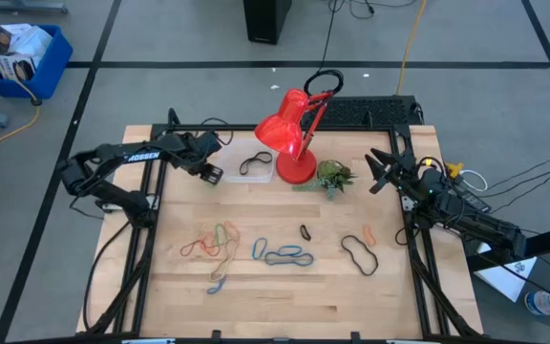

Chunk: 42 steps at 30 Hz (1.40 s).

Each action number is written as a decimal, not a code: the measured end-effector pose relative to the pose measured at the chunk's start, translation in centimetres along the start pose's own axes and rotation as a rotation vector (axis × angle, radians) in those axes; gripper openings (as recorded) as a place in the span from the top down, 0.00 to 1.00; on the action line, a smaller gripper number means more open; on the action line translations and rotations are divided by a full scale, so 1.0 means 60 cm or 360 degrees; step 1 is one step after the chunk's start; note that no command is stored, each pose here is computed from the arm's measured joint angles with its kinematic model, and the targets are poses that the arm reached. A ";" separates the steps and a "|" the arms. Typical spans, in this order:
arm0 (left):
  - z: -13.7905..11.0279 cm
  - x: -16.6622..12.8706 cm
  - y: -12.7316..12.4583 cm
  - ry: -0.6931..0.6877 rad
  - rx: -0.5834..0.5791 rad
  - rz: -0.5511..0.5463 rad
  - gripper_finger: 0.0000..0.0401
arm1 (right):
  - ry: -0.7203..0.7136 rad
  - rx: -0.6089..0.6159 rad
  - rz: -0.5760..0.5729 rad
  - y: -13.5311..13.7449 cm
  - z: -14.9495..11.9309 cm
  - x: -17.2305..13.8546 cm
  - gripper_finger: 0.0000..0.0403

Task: Pick and place rubber bands into bin
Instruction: Put the top green rubber band into the transparent bin

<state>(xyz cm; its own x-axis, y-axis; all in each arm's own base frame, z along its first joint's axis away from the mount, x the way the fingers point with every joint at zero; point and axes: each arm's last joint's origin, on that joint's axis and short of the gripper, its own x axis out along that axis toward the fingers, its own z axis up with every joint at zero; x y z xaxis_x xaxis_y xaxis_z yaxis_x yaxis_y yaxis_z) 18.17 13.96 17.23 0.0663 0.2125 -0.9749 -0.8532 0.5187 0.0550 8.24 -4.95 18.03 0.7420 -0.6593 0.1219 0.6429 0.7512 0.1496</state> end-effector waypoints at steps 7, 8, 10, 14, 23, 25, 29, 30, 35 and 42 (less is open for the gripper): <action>0.002 0.000 0.004 -0.0038 0.0303 0.0123 0.56 | 0.0000 0.0000 0.0000 0.000 0.000 0.000 0.65; 0.002 0.000 0.004 -0.0038 0.0337 0.0126 0.56 | 0.0000 0.0000 0.0000 0.000 0.000 0.000 0.65; 0.003 0.000 0.003 -0.0042 0.0411 0.0117 0.56 | 0.0000 0.0001 0.0000 0.000 0.000 0.000 0.65; 0.005 0.000 0.000 -0.0060 0.0568 0.0054 0.56 | 0.0000 0.0000 0.0000 0.000 0.000 0.000 0.65; 0.009 -0.001 -0.002 -0.0093 0.0824 0.0046 0.56 | 0.0000 0.0000 0.0000 0.000 0.000 0.000 0.65; 0.009 -0.001 -0.002 -0.0092 0.0865 0.0047 0.56 | 0.0000 0.0000 0.0000 0.000 0.000 0.000 0.65; 0.009 -0.001 -0.002 -0.0091 0.0951 0.0049 0.56 | 0.0000 0.0000 0.0000 0.000 0.000 0.000 0.65; 0.009 -0.001 -0.002 -0.0091 0.0952 0.0049 0.56 | 0.0000 0.0000 0.0000 0.000 0.000 0.000 0.65; 0.009 -0.001 -0.002 -0.0091 0.0945 0.0048 0.56 | 0.0000 0.0000 0.0001 0.000 0.000 0.000 0.65; 0.009 -0.001 -0.002 -0.0093 0.0890 0.0045 0.56 | 0.0001 0.0000 0.0000 0.000 0.000 0.000 0.65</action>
<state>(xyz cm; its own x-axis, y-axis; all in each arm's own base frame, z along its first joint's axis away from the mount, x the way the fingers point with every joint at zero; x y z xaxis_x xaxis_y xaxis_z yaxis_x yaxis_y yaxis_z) 18.54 14.35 17.38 0.0896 0.2697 -0.9588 -0.4518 0.8689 0.2022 8.25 -4.95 18.03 0.7421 -0.6592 0.1213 0.6428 0.7512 0.1497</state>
